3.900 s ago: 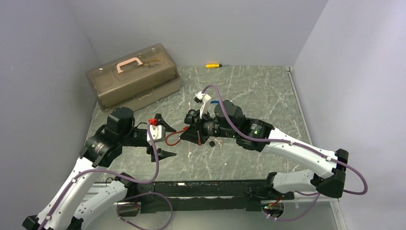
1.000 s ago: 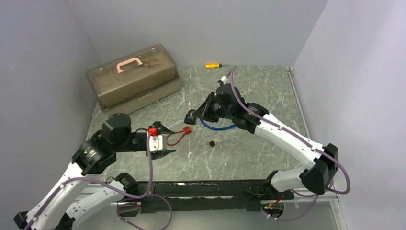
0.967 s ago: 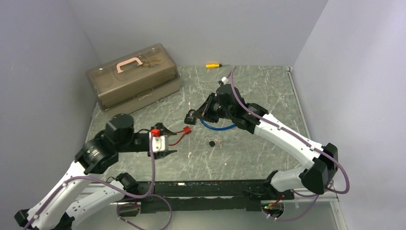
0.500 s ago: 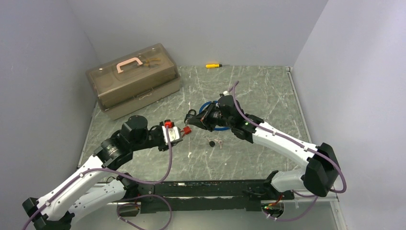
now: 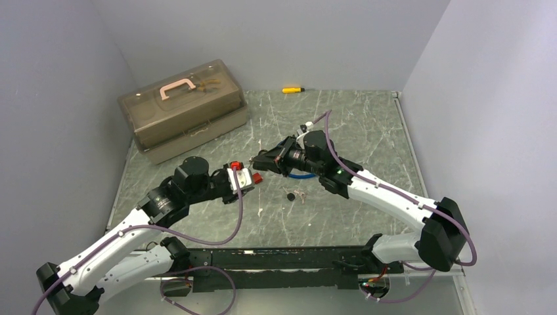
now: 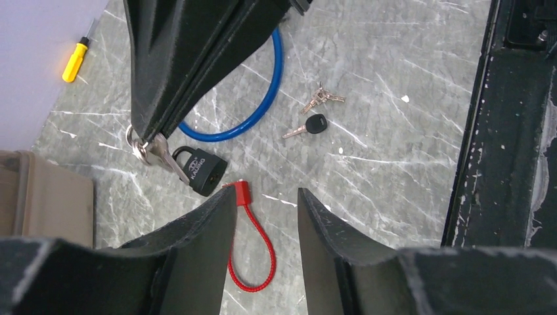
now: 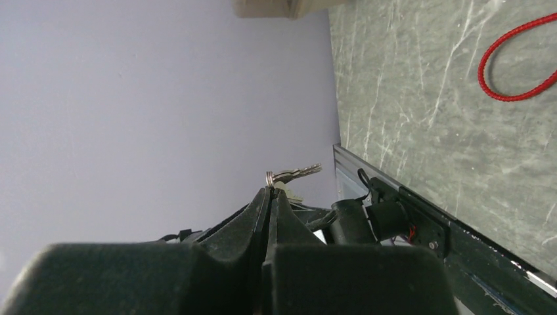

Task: Unlock with the key
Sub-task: Pick up the key from the center of the board.

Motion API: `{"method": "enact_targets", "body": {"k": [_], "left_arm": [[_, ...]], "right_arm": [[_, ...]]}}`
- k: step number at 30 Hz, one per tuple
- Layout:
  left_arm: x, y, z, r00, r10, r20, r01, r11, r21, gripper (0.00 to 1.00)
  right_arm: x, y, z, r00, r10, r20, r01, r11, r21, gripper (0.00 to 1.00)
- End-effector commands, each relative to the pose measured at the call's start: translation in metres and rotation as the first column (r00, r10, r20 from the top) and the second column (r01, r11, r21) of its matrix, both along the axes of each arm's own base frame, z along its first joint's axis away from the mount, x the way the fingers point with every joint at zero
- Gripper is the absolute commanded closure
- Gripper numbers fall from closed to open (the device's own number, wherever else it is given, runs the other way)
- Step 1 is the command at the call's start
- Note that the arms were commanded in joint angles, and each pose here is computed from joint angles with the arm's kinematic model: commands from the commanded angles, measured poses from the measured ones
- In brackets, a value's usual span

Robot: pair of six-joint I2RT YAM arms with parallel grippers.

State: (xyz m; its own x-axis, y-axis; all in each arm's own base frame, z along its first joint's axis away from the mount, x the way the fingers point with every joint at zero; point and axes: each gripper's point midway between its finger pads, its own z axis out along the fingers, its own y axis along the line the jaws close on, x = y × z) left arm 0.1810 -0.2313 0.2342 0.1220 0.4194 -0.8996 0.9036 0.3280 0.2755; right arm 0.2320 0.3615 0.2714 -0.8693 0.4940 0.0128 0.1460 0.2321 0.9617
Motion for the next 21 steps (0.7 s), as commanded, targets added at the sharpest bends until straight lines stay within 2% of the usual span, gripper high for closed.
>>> {"method": "enact_targets", "body": {"k": [1,12,17,21], "left_arm": [[0.013,-0.006,0.024,0.998,0.038,0.057,-0.035,0.998,-0.06,0.56],[0.018,-0.003,0.039,0.991,0.052,0.121,-0.045,0.997,-0.059,0.68],[0.013,-0.001,0.043,0.991,0.026,0.129,-0.02,0.998,-0.052,0.77],[-0.005,-0.008,0.048,0.993,-0.074,0.092,0.078,0.996,-0.045,1.0]], "right_arm": [[-0.01,0.007,0.035,0.998,0.038,0.059,-0.043,0.995,0.091,1.0],[-0.016,0.014,0.036,0.996,0.059,0.063,-0.064,0.995,0.08,1.0],[-0.019,0.014,0.032,0.995,0.072,0.062,-0.077,0.995,0.069,1.0],[-0.023,0.018,0.03,0.993,0.097,0.068,-0.101,0.993,0.06,1.0]]}}
